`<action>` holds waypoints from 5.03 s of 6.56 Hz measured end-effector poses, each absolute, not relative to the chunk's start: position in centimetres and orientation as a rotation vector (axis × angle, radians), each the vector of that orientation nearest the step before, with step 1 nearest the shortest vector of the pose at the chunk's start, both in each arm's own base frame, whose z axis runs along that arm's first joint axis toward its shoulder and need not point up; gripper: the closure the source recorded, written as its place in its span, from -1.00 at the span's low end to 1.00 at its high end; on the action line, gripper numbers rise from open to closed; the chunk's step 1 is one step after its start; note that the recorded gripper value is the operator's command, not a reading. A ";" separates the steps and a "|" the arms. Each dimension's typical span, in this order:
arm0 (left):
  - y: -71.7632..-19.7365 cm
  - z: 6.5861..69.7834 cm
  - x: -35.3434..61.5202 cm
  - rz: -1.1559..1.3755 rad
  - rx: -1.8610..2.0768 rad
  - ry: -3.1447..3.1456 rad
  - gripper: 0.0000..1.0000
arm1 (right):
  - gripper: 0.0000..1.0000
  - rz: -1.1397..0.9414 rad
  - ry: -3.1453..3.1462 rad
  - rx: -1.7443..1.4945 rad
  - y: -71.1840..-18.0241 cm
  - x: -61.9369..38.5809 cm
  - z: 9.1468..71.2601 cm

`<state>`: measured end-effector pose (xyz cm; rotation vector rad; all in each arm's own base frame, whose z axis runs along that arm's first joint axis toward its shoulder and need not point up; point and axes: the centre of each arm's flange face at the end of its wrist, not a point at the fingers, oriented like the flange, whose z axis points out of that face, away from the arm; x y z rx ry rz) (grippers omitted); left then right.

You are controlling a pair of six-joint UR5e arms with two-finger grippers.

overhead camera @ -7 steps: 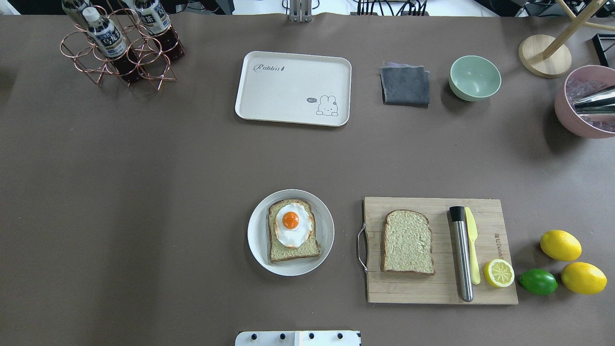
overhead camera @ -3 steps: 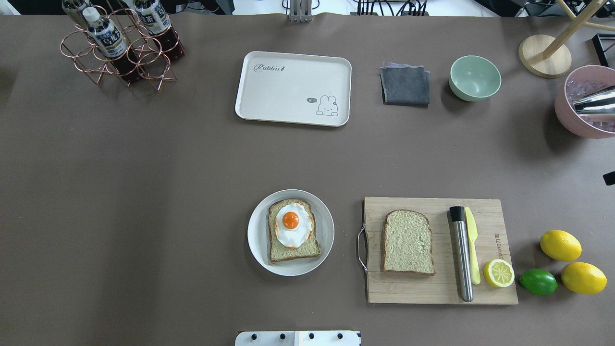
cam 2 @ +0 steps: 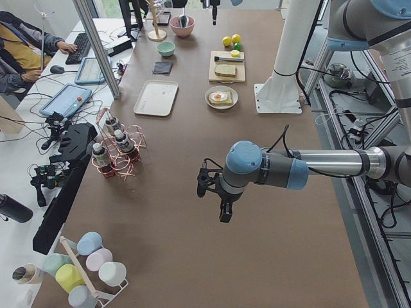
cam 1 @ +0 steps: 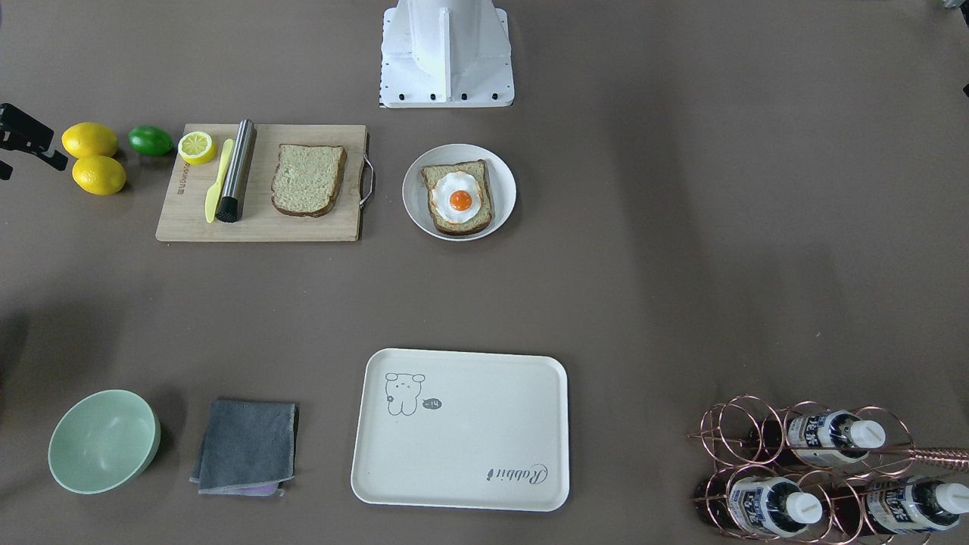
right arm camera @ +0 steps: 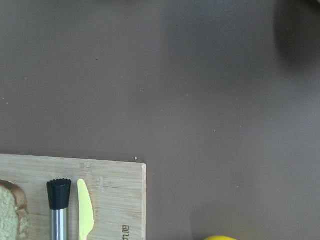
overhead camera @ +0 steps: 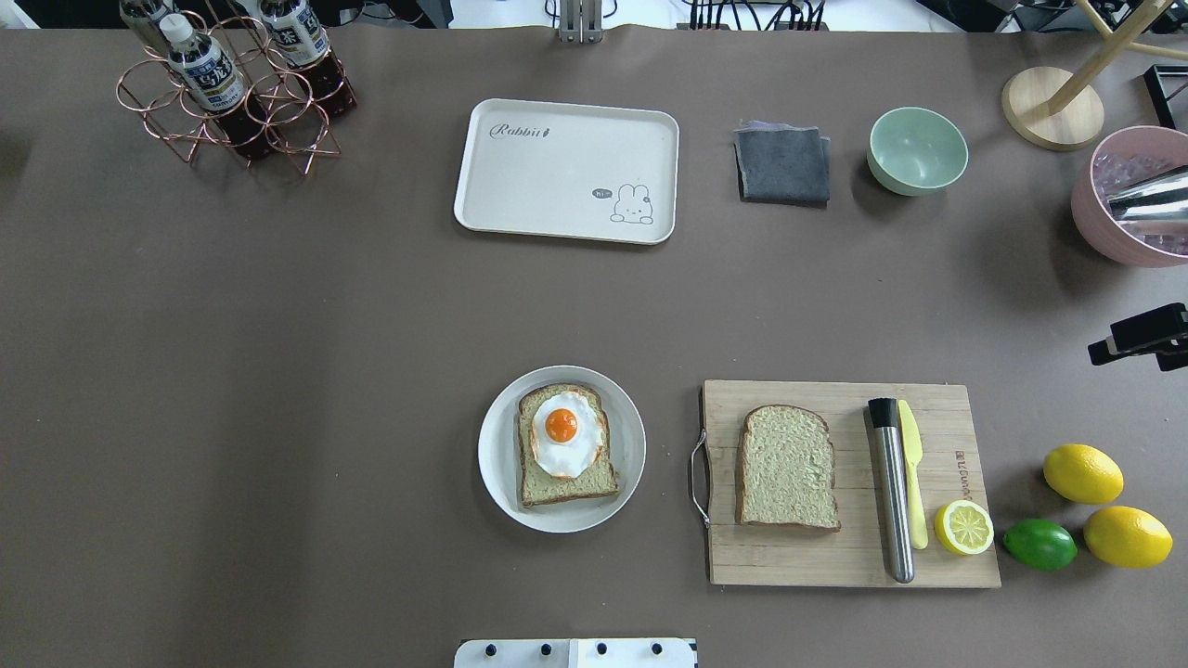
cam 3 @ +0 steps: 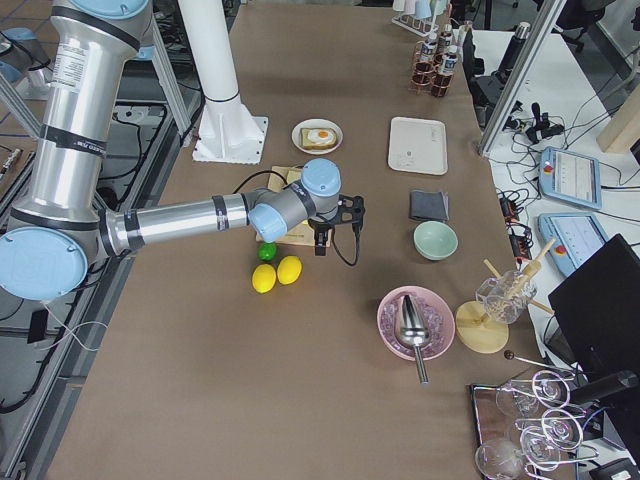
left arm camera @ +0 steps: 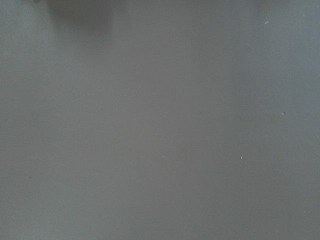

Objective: Make sandwich and place on tray
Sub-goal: 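Move the right gripper over the bread slice on the cutting board and grasp it, then lift the bread slice with the right gripper and carry it toward the egg plate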

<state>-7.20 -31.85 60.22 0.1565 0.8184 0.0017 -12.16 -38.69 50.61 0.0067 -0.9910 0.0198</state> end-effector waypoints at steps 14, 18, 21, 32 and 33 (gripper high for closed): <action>-32.8 59.1 -7.2 0.011 0.181 0.810 -0.95 | -0.65 0.116 -0.960 -0.001 -32.0 -34.6 39.8; -33.1 59.1 -7.3 0.013 0.183 0.810 -0.95 | -0.50 0.121 -0.952 -0.003 -29.6 -39.7 39.1; -33.2 59.2 -7.3 0.012 0.184 0.810 -0.95 | -0.20 0.117 -0.931 -0.008 -29.5 -40.9 40.3; -33.3 59.4 -7.3 0.011 0.182 0.810 -0.95 | 1.00 0.165 -1.064 -0.046 -31.8 -40.2 34.3; -33.3 59.4 -7.3 0.010 0.181 0.810 -0.95 | 1.00 0.182 -1.098 -0.052 -32.3 -40.8 32.4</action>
